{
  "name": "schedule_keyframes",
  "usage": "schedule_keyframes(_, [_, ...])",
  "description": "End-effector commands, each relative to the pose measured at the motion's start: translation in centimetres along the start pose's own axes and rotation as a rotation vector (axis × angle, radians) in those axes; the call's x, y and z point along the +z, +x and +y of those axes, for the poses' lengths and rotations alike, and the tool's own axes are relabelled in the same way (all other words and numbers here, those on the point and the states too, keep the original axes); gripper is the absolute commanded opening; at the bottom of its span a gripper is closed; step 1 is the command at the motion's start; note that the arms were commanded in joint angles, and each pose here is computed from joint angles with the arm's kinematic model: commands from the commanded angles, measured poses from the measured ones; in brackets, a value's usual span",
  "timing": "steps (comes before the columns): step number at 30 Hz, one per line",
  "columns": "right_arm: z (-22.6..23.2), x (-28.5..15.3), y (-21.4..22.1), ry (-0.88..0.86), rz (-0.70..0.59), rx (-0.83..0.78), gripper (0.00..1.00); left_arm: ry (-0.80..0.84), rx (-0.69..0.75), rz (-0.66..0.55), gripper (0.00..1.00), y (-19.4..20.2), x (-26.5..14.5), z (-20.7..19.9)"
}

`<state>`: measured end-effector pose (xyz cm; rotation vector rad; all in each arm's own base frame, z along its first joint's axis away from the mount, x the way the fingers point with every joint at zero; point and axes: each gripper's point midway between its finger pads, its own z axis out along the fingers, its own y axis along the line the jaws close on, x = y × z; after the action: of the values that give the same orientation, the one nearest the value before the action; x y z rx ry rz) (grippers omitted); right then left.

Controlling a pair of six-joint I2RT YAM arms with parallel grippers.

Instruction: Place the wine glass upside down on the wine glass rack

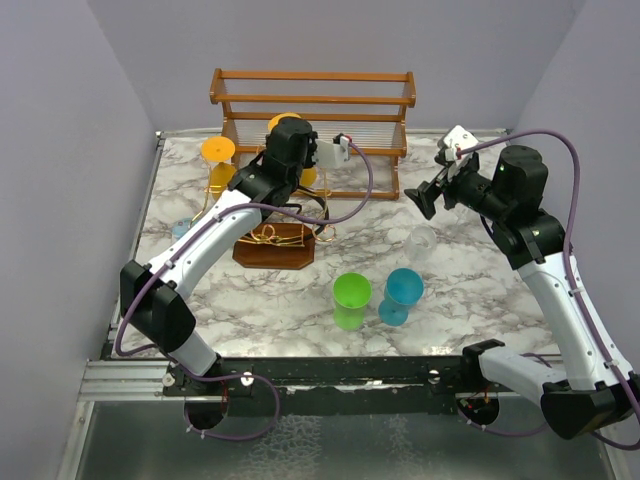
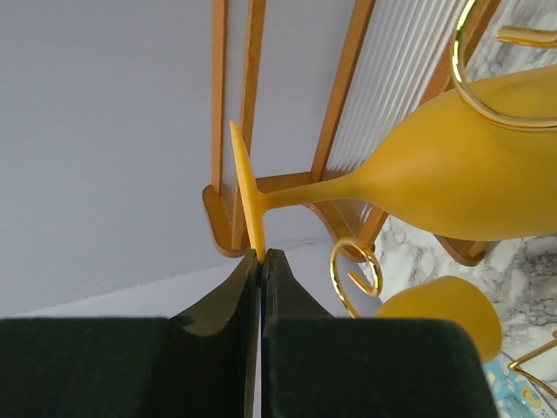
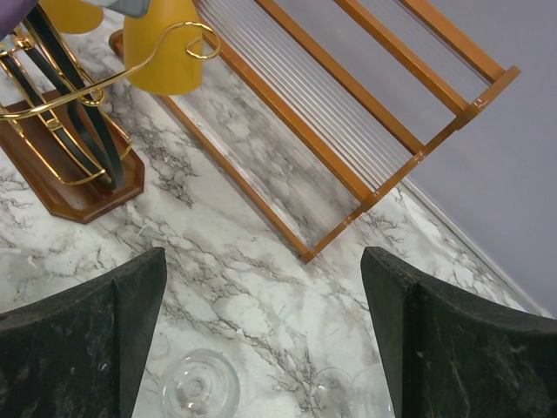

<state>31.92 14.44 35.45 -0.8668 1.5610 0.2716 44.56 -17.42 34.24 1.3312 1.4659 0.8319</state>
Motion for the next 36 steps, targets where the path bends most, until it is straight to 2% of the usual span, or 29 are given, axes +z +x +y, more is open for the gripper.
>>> schedule_keyframes(1, [0.2,-0.2,-0.2,-0.013,-0.018,-0.020,0.93,-0.015,-0.026,0.029,0.00,0.8,-2.0,0.5])
schedule_keyframes(23, [0.2,0.1,0.3,-0.025,-0.005,-0.011,0.93,0.011,-0.096,0.044,0.00,1.7,-4.5,-0.8])
schedule_keyframes(36, [0.2,0.1,0.3,-0.027,-0.005,-0.010,0.93,0.028,-0.158,0.111,0.00,3.0,-5.1,-1.8])
